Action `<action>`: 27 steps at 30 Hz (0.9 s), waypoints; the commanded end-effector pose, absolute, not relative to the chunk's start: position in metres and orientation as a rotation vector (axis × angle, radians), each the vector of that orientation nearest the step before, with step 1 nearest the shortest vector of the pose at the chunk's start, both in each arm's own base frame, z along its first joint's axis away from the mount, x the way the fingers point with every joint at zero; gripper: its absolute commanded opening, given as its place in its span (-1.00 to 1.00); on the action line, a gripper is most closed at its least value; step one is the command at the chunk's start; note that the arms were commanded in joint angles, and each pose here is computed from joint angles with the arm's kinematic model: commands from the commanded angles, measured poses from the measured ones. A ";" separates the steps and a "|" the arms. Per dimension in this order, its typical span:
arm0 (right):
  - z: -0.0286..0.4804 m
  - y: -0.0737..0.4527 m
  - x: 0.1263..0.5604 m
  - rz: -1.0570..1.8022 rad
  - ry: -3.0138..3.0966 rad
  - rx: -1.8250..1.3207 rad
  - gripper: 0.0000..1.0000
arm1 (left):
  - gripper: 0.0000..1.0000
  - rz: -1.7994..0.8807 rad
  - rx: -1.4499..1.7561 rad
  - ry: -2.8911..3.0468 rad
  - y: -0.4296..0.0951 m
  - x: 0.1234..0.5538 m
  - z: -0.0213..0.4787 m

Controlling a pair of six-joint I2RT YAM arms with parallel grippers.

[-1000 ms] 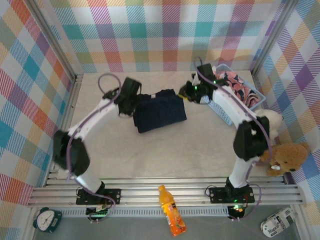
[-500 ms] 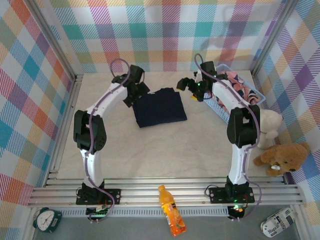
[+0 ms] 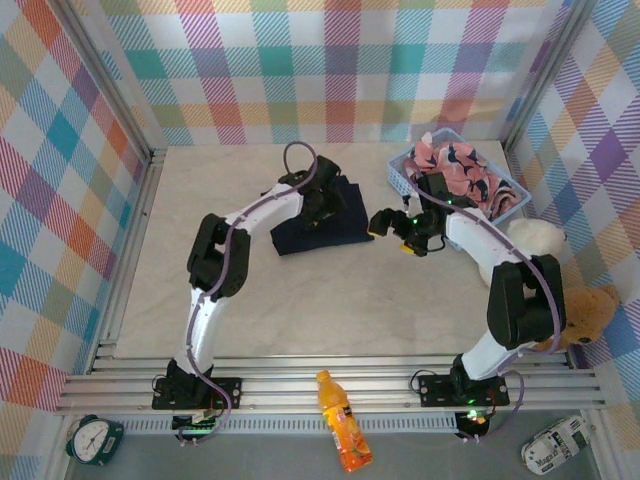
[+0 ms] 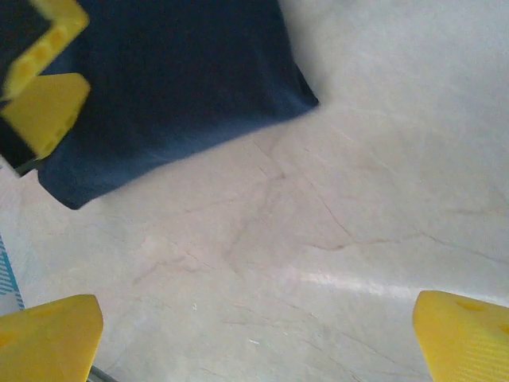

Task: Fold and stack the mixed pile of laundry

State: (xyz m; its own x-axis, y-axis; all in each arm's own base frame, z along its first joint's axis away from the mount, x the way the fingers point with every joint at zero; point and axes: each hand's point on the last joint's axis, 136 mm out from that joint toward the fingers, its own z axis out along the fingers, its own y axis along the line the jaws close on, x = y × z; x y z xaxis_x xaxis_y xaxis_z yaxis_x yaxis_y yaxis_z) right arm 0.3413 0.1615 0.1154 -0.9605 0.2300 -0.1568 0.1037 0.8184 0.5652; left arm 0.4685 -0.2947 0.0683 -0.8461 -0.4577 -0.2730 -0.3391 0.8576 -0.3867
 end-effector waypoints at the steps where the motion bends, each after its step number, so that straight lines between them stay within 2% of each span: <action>1: 0.112 0.156 0.334 0.845 2.778 0.274 0.99 | 0.49 -0.380 -0.724 2.728 -0.283 0.454 0.032; 6: 0.120 0.158 0.342 0.861 2.705 0.228 1.00 | 0.56 -0.275 -0.661 2.860 -0.277 0.392 0.000; 8: 0.123 0.161 0.350 0.868 2.688 0.201 0.93 | 0.56 -0.229 -0.558 2.926 -0.273 0.358 -0.003; 14: 0.130 0.177 0.374 0.930 2.675 0.135 0.35 | 0.57 -0.089 -0.166 3.109 -0.242 0.270 0.008; 17: 0.129 0.188 0.384 0.869 2.686 0.047 0.10 | 0.60 0.020 -0.100 3.109 -0.211 0.249 0.028; 21: 0.118 0.219 0.387 0.843 2.730 -0.080 -0.17 | 0.73 0.152 -0.318 2.989 -0.166 0.248 0.068; 24: 0.103 0.244 0.384 0.808 2.770 -0.175 -0.21 | 0.87 0.128 -0.665 2.889 -0.142 0.244 0.083; 27: 0.085 0.272 0.375 0.786 2.798 -0.278 -0.21 | 0.90 0.089 -0.940 2.787 -0.129 0.236 0.074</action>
